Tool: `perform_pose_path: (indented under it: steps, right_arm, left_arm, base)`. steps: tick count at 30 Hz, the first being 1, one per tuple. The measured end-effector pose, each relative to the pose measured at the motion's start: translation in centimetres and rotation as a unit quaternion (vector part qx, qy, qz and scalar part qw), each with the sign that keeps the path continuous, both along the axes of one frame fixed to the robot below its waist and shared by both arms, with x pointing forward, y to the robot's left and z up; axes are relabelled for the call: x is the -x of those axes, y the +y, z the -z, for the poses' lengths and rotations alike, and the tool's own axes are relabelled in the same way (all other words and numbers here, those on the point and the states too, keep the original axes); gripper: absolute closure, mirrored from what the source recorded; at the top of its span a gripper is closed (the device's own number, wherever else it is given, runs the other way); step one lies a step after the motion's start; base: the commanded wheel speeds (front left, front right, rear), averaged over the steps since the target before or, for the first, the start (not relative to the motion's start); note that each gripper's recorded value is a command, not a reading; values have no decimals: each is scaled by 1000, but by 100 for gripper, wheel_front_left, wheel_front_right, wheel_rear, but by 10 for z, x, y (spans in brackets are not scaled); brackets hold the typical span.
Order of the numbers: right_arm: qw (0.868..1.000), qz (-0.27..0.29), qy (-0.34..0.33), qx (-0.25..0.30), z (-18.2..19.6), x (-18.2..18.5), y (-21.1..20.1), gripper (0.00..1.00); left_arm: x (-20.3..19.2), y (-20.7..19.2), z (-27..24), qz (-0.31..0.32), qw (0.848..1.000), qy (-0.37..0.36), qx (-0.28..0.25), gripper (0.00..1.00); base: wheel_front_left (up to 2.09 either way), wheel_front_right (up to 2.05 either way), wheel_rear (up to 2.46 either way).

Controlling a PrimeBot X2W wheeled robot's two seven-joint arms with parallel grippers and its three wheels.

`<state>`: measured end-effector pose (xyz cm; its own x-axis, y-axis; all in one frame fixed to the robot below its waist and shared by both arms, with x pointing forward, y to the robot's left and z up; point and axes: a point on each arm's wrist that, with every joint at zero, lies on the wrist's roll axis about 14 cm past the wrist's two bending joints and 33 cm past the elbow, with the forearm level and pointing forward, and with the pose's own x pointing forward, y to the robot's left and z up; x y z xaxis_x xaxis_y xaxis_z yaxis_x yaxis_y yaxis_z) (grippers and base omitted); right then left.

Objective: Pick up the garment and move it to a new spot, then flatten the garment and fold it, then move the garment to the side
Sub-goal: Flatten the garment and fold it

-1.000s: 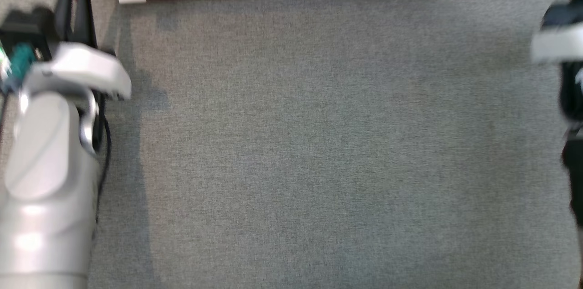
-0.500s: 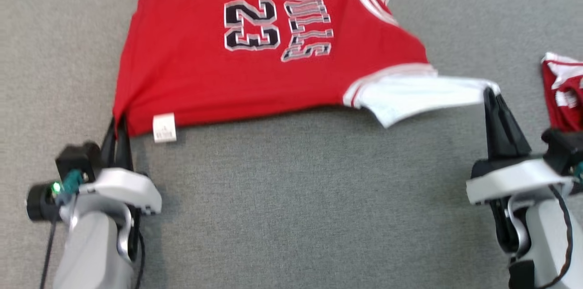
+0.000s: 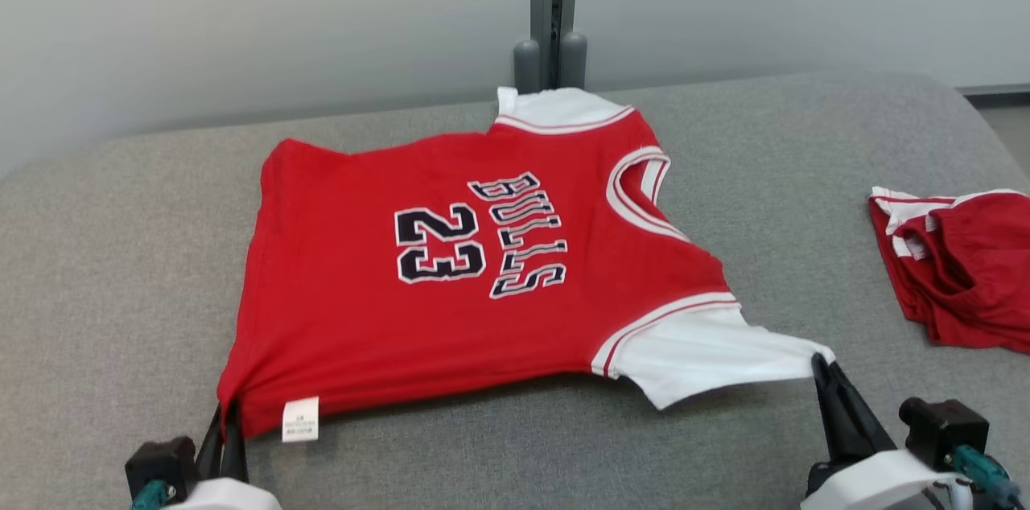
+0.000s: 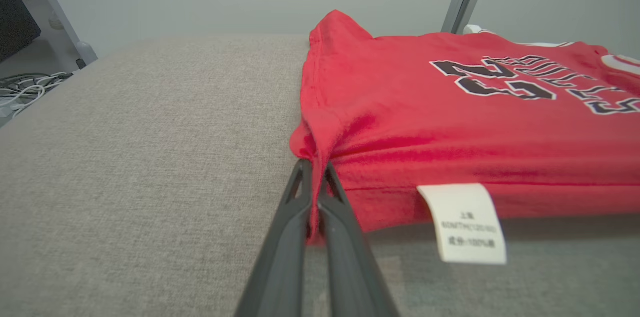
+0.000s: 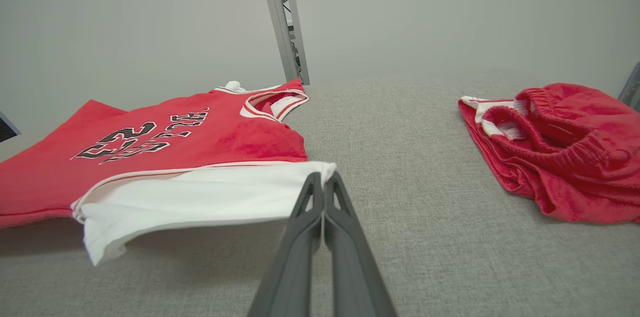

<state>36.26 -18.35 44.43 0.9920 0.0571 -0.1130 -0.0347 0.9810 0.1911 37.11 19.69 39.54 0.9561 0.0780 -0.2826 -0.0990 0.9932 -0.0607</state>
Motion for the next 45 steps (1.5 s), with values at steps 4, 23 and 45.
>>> perform_pose_path:
  steps: [4,23,45]
  right_arm:
    - [1000,-7,2,-3,2,21,7,100]
    - [999,-23,33,-12,25,81,14,100]
    - [997,-61,-51,18,-34,-70,37,100]
  left_arm:
    - [24,2,1,-2,1000,3,-1,100]
    - [85,6,22,-22,999,35,18,100]
    - [-37,-4,-24,0,999,-41,-2,100]
  base:
    - [0,0,0]
    - [0,0,0]
    - [0,0,0]
